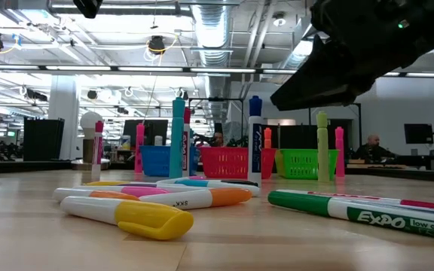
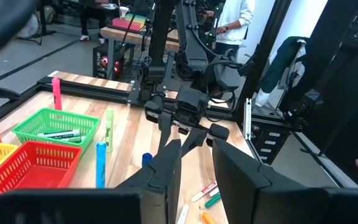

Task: Pick & Place Markers
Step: Put the large dark blue marker pen into the green bin

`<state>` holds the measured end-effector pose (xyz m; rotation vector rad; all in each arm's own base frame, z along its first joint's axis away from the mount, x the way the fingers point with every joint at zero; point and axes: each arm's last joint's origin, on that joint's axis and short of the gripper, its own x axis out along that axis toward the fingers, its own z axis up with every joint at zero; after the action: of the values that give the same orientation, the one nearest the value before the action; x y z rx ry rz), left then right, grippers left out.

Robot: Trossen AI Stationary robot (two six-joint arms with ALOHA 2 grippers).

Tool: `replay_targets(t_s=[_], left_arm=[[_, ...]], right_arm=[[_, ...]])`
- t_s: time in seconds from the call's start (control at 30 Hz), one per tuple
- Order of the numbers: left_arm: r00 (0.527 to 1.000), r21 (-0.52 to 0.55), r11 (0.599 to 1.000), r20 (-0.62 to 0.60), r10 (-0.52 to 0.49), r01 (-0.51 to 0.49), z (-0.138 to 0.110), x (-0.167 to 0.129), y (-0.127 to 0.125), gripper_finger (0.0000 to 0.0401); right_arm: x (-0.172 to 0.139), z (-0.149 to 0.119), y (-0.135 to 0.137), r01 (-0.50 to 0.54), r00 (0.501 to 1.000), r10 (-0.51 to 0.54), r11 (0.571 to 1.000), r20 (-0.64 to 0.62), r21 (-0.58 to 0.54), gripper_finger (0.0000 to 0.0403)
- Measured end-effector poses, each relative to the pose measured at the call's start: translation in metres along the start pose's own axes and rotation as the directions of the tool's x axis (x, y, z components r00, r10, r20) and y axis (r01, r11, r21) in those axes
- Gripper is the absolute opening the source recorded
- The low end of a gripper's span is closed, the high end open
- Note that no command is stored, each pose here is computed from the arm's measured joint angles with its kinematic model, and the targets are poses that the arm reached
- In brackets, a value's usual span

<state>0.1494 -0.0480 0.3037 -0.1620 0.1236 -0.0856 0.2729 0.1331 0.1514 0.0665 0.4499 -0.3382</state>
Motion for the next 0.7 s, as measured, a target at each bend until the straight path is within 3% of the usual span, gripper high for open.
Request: replay_targets(t_s=[0.2,0.3,0.7], left_arm=[[1.0,0.0,1.0,0.0,0.0,0.0,0.0,0.0,0.0,0.0091],[1.0,0.0,1.0,0.0,0.0,0.0,0.0,0.0,0.0,0.0091],[1.0,0.0,1.0,0.0,0.0,0.0,0.0,0.0,0.0,0.0091]], right_arm=[[0.002,0.001,-0.002,0.001,1.0,-0.001,1.0,-0.006,0.014,0.0154],[0.006,0.002,-0.005,-0.014,1.0,0.016,0.997,-0.022,0.081,0.016],[0.017,0.007,-0.018,-0.002,0.999,0.008,0.99,-0.045,0.142,0.0216]])
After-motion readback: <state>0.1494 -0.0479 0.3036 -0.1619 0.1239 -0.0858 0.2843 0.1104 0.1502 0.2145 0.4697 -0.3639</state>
